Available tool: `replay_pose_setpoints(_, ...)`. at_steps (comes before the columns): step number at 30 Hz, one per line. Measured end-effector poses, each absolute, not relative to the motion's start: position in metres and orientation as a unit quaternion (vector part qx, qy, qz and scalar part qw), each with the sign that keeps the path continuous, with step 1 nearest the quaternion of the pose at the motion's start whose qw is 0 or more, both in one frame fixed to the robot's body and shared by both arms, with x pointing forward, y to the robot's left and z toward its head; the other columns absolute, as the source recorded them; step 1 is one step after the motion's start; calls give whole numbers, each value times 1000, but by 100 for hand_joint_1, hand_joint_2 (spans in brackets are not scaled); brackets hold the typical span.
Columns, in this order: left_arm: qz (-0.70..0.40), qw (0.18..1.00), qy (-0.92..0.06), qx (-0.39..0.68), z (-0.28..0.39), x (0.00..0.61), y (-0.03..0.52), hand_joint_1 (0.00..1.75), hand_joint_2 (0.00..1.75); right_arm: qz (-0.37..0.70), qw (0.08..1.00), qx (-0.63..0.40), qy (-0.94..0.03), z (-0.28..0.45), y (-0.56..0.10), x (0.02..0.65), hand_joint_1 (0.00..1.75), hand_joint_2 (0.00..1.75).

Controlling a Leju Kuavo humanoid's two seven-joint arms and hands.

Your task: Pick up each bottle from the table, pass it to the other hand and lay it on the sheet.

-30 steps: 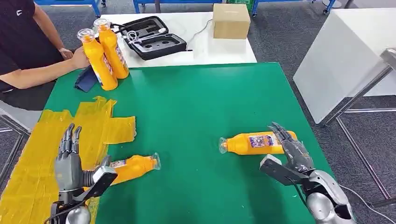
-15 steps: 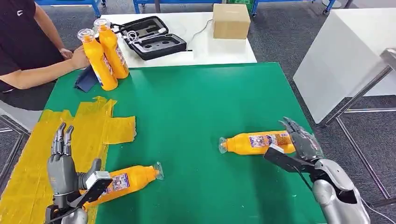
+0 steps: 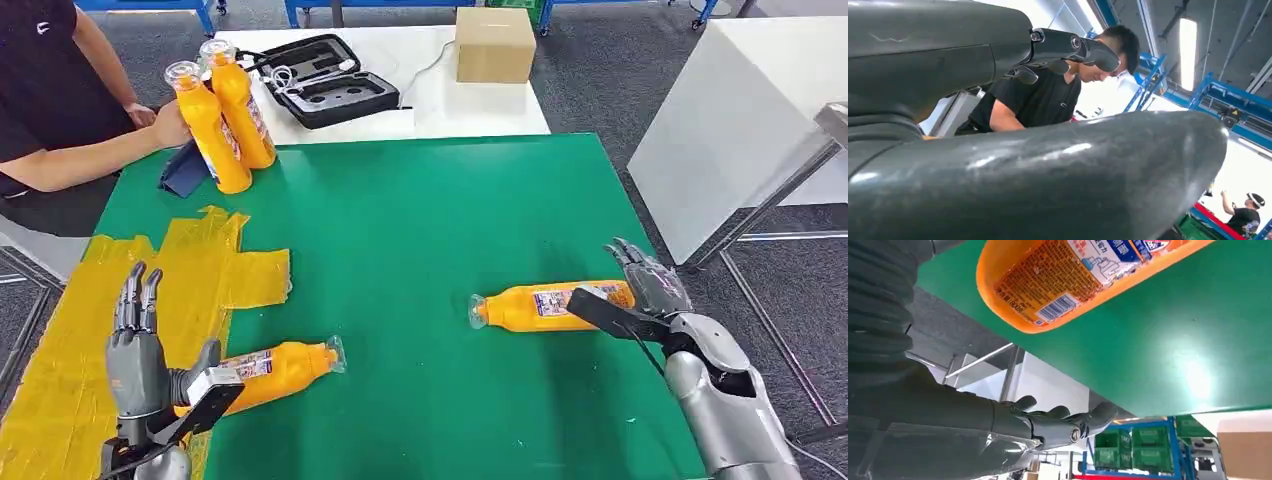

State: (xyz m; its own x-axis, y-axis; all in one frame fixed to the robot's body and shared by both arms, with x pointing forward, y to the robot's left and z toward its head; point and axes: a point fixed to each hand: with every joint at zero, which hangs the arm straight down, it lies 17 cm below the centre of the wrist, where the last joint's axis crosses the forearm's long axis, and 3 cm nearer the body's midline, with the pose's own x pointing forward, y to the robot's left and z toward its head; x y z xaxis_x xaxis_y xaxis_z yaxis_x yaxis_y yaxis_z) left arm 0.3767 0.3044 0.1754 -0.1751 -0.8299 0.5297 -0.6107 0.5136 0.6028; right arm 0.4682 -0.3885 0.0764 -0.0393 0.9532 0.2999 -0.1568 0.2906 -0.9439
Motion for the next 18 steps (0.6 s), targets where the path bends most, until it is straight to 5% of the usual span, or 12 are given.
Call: replay_pose_setpoints(18,-126,414,-788,438,179,396,282,0,0,646,632,-208,-374,-24,-412,396,0,175)
